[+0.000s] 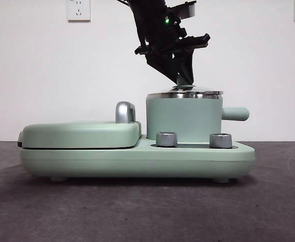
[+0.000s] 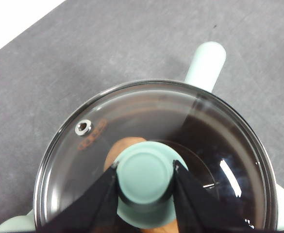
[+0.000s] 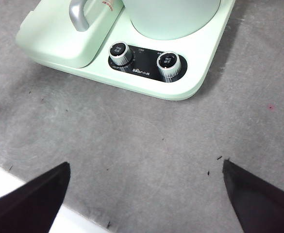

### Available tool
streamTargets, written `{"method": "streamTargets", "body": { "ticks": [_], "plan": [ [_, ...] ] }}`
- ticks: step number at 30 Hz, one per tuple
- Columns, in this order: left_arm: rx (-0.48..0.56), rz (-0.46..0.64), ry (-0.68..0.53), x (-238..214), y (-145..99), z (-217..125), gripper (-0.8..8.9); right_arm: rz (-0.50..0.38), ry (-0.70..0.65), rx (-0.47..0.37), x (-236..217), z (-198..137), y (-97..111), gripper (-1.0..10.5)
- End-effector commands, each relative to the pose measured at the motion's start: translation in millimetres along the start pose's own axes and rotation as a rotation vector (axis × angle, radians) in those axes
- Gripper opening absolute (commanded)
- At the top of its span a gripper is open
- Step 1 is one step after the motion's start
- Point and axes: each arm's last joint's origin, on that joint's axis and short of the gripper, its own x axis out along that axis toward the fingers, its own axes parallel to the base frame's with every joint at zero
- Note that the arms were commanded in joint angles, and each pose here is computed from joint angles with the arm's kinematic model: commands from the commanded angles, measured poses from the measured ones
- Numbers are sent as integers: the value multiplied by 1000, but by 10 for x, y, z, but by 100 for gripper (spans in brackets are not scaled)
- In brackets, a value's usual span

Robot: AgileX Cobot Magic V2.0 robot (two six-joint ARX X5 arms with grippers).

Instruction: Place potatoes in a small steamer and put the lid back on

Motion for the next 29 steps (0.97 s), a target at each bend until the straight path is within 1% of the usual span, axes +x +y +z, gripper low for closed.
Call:
{"method": "streamTargets", "body": {
  "ticks": [1, 11, 14, 18, 29],
  "plan": [
    [38, -1, 6, 92, -42, 11, 14, 5, -6, 4, -4, 13, 8, 486],
    [34, -10, 50, 62, -46, -7, 14, 6, -6, 6, -4, 13, 8, 486],
    [15, -6, 33, 5, -32, 58, 14, 6, -6, 6, -4, 13, 8, 486],
    [16, -6, 28, -2, -30, 69, 14, 6, -6, 7, -4, 13, 8, 486],
    [13, 9, -45, -64, -4, 188, 14, 6, -6, 7, -4, 13, 8, 486]
  ]
}}
